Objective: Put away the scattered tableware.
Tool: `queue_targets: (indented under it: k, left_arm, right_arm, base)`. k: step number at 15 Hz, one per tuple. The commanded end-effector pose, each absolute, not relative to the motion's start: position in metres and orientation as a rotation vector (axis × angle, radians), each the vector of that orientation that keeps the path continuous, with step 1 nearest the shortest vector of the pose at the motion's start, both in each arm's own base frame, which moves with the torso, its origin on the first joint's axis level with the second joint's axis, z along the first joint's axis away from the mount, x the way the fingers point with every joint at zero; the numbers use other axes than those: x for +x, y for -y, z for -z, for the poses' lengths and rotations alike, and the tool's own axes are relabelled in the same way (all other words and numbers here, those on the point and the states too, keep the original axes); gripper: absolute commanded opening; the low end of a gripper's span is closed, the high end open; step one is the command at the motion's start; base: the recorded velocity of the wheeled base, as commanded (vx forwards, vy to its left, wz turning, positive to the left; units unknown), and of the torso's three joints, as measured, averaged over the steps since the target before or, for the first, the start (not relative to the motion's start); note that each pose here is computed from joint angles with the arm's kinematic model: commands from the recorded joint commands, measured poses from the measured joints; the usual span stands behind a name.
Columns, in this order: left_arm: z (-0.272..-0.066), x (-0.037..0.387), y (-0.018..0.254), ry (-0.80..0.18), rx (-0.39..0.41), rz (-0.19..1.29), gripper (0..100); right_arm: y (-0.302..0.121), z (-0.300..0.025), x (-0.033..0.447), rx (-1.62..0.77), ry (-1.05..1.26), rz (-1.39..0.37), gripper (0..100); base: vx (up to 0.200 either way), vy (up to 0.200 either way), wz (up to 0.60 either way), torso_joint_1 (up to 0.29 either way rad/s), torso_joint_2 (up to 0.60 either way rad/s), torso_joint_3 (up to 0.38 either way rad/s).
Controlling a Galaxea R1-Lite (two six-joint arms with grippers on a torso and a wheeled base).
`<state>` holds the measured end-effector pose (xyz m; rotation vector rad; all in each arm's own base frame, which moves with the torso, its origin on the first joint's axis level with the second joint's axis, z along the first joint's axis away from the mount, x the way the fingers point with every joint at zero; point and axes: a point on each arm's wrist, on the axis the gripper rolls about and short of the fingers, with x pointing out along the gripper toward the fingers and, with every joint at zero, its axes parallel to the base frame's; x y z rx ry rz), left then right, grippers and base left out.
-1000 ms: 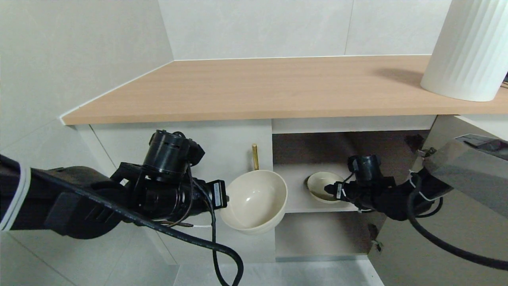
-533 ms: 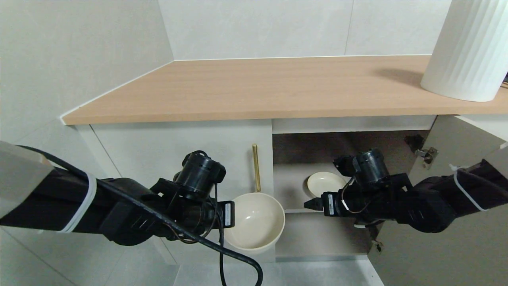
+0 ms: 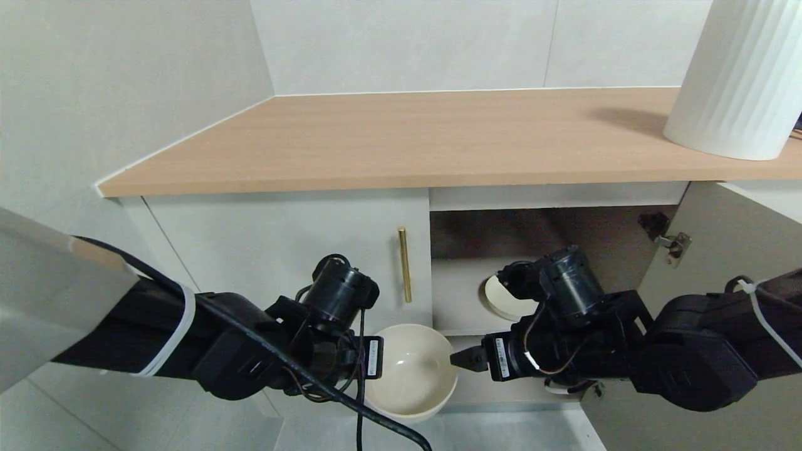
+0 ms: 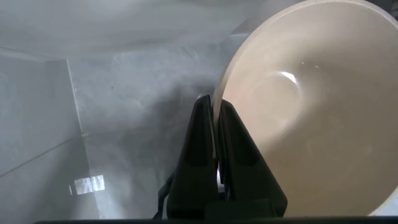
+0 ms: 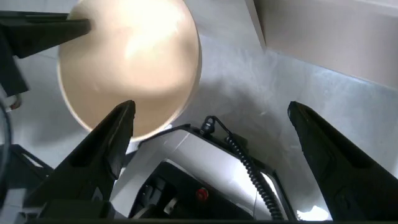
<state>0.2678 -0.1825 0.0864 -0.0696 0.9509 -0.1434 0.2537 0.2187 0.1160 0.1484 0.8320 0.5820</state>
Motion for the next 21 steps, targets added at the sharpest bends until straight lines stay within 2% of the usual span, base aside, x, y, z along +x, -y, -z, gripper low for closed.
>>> queue_targets:
  k: [1, 6, 14, 15, 21]
  left_arm:
    - [-0.087, 0.266, 0.185, -0.948, -0.066, 0.152, 0]
    - [-0.092, 0.26, 0.189, -0.917, -0.045, 0.142, 0]
    - [-0.095, 0.253, 0.193, -0.914, -0.037, 0.165, 0]
    - [-0.095, 0.253, 0.193, -0.913, -0.038, 0.165, 0]
    - [-0.098, 0.252, 0.193, -0.906, -0.041, 0.168, 0]
  right_arm:
    - [-0.224, -0.107, 0.254, 0.132, -0.855, -0.581, 100]
    - [-0.23, -0.09, 0.258, 0.1, -0.873, -0.535, 100]
    - [-0.233, -0.088, 0.262, 0.103, -0.875, -0.531, 100]
    - [-0.234, -0.087, 0.262, 0.103, -0.877, -0.531, 0]
    - [-0.234, -0.088, 0.262, 0.11, -0.874, -0.529, 0]
  base:
    - [0.0, 0.0, 0.0, 0.0, 0.0, 0.0]
    - [0.0, 0.0, 0.0, 0.0, 0.0, 0.0]
    - [0.0, 0.0, 0.0, 0.0, 0.0, 0.0]
    - [0.0, 0.0, 0.0, 0.0, 0.0, 0.0]
    - [0.0, 0.0, 0.0, 0.0, 0.0, 0.0]
